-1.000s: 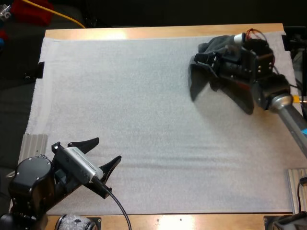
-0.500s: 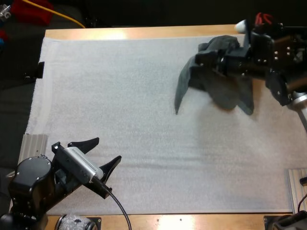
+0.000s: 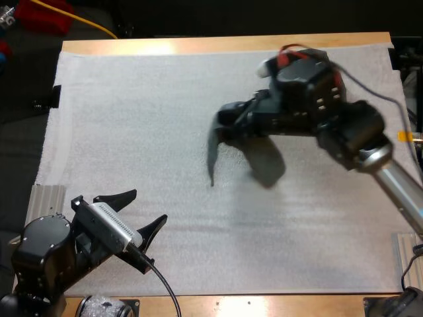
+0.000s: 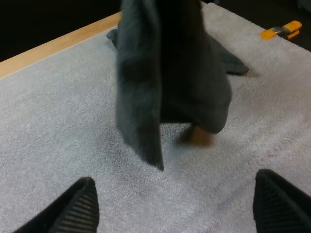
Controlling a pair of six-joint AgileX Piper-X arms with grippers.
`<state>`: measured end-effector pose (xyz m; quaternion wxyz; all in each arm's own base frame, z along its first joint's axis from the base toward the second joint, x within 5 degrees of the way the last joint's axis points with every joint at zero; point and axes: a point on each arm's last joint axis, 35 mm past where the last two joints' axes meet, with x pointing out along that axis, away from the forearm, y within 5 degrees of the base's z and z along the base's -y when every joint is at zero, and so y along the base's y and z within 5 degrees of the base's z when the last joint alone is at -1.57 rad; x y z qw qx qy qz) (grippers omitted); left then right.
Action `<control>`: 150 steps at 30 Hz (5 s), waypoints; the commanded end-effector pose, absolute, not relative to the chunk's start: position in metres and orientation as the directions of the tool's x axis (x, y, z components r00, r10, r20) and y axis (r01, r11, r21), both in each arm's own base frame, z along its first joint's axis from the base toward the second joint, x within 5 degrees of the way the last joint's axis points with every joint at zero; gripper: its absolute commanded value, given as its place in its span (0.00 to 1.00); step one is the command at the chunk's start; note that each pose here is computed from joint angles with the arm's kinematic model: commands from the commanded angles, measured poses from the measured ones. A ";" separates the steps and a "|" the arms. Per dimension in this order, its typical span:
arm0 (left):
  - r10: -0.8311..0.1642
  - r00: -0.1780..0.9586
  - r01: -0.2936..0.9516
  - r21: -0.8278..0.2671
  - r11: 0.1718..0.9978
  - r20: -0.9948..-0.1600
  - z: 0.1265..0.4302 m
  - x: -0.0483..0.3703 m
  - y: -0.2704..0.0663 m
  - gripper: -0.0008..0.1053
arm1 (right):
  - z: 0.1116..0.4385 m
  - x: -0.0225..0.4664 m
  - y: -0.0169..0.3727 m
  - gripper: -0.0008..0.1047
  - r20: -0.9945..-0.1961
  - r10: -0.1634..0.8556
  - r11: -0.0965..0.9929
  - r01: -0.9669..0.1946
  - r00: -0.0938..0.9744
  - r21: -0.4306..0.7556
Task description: Pick towel from pile, fold and stack
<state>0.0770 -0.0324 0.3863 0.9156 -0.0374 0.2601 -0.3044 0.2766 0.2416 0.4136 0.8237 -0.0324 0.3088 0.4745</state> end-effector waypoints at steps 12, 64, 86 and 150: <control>-0.583 0.669 0.542 -0.233 0.807 -0.462 0.387 0.075 -0.032 0.61 | 0.384 0.276 0.253 0.02 -0.685 0.658 0.556 -0.815 0.313 0.162; -0.581 0.595 0.520 -0.285 0.805 -0.555 0.370 0.101 -0.039 0.61 | 0.182 0.192 0.165 0.02 -0.981 -0.155 0.641 -0.768 -0.119 -0.008; -0.583 0.583 0.518 -0.294 0.803 -0.566 0.366 0.114 -0.042 0.61 | 0.246 0.124 0.168 0.02 -0.872 0.193 0.424 -0.763 -0.450 0.488; -0.578 0.560 0.506 -0.307 0.806 -0.594 0.363 0.112 -0.042 0.61 | 0.193 0.275 0.102 0.60 -0.874 0.482 0.783 -0.476 0.058 0.400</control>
